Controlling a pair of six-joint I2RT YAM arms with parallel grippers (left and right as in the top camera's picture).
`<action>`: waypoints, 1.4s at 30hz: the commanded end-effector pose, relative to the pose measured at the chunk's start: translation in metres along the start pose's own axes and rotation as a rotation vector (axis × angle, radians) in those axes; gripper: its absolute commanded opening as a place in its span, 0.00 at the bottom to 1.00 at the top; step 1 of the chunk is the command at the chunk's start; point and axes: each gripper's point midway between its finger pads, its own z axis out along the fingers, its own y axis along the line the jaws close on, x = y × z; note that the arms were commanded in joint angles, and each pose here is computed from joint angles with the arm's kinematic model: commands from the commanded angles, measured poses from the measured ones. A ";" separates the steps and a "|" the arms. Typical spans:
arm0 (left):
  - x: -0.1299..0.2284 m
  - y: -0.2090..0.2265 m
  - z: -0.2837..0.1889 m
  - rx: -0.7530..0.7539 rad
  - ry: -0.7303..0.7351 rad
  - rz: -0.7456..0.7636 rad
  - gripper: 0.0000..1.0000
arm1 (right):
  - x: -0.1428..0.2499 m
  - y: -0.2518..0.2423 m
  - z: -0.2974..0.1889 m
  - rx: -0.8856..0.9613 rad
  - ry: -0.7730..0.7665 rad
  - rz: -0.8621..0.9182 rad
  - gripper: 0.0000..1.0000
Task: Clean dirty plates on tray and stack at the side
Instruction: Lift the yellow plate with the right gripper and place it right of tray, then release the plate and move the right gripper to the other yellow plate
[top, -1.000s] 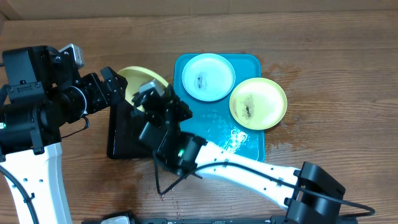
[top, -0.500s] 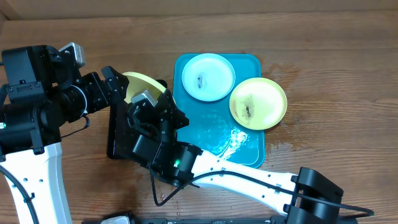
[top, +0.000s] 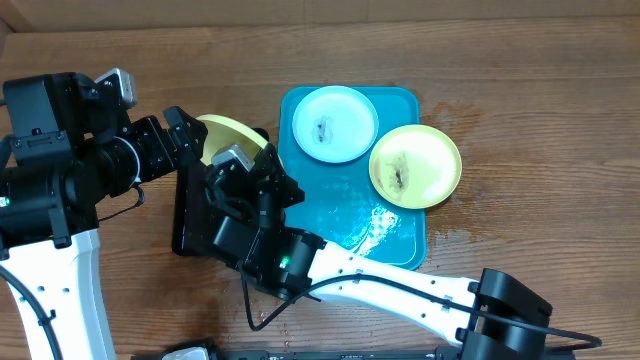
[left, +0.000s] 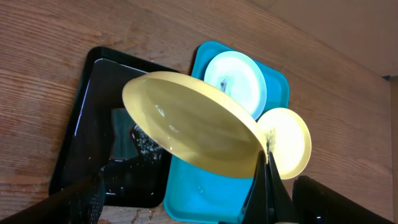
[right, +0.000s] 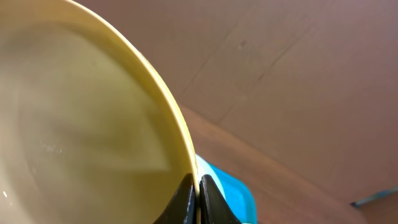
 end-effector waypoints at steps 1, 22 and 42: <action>-0.005 -0.004 -0.008 0.015 -0.029 0.027 0.96 | 0.008 -0.007 0.022 -0.066 0.066 0.156 0.04; -0.008 -0.001 -0.008 -0.007 -0.046 0.030 0.96 | 0.170 -0.314 0.121 -0.231 0.771 1.149 0.04; -0.009 -0.001 -0.008 -0.007 -0.046 0.030 0.96 | 0.442 -0.291 0.056 0.230 1.386 1.214 0.10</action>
